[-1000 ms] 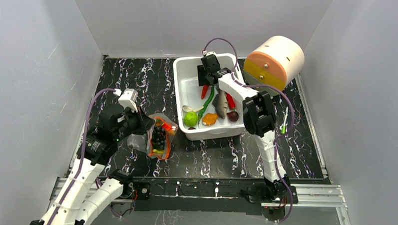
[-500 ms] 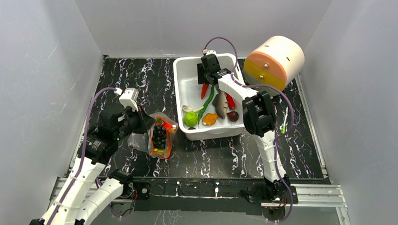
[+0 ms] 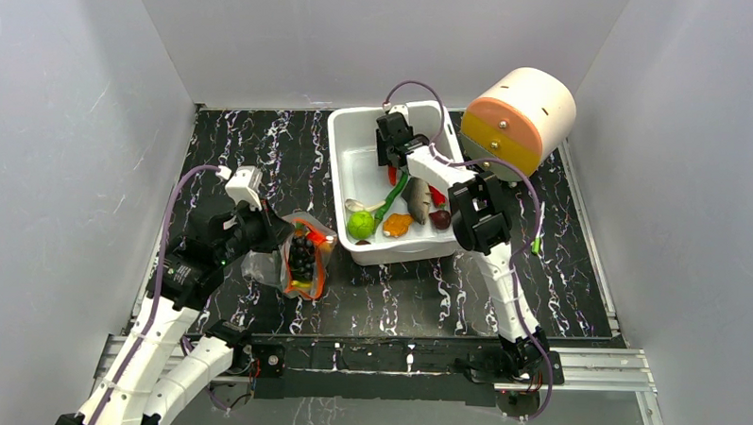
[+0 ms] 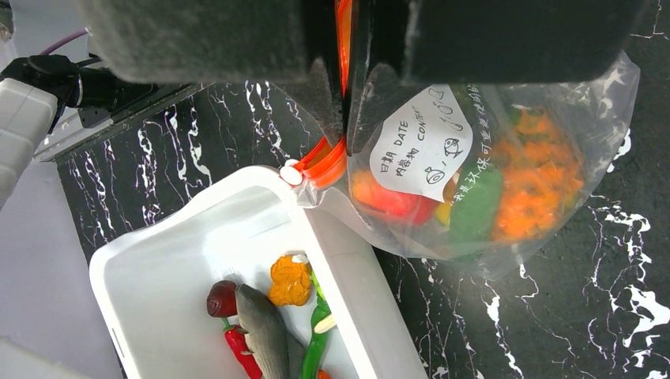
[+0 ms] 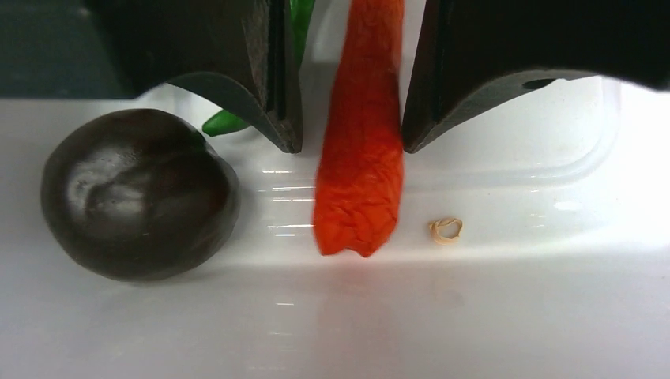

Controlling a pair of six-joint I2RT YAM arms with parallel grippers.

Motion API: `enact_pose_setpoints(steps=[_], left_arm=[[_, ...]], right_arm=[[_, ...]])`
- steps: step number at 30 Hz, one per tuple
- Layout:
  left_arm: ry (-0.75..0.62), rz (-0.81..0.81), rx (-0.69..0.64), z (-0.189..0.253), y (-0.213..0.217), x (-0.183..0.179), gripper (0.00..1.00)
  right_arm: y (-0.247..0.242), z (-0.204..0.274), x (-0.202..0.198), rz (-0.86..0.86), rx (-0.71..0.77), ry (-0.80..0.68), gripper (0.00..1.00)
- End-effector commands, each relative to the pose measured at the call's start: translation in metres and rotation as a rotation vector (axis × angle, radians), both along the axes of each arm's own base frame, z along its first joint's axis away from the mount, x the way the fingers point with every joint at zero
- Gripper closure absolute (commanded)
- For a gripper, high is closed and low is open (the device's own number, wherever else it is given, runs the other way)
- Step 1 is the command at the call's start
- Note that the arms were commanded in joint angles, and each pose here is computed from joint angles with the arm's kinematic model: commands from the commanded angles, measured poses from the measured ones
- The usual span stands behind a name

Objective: Place the food in the zip-top bag and seal the zipper
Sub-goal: Pick up the fake vegetable from the bin.

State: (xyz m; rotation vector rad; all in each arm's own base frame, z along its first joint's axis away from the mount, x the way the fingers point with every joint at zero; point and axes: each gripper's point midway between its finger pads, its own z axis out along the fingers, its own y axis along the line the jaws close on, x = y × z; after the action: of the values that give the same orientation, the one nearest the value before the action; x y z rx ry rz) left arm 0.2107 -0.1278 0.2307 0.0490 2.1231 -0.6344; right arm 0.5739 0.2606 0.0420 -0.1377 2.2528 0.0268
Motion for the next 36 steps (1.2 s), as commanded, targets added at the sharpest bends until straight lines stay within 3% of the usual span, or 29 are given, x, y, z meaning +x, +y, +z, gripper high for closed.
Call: enact_pose_setpoints(steps=[1, 5, 10, 24, 36], left_arm=[[-0.041, -0.002, -0.032, 0.015, -0.003, 0.002, 1.00], [-0.039, -0.001, -0.045, 0.018, -0.003, -0.001, 1.00], [-0.038, 0.002, -0.045, 0.022, -0.001, -0.006, 1.00], [-0.001, -0.024, -0.155, 0.035, -0.015, -0.013, 1.00], [-0.003, -0.040, -0.199, 0.053, -0.023, -0.009, 1.00]], right_arm=[[0.009, 0.022, 0.018, 0.003, 0.018, -0.085, 0.57], [0.006, 0.036, 0.016, 0.008, 0.016, -0.099, 0.73], [0.017, 0.077, 0.007, 0.090, 0.070, -0.136, 0.80], [0.037, 0.238, -0.076, 0.409, 0.300, -0.322, 0.80], [0.040, 0.326, -0.217, 0.771, 0.460, -0.583, 0.79]])
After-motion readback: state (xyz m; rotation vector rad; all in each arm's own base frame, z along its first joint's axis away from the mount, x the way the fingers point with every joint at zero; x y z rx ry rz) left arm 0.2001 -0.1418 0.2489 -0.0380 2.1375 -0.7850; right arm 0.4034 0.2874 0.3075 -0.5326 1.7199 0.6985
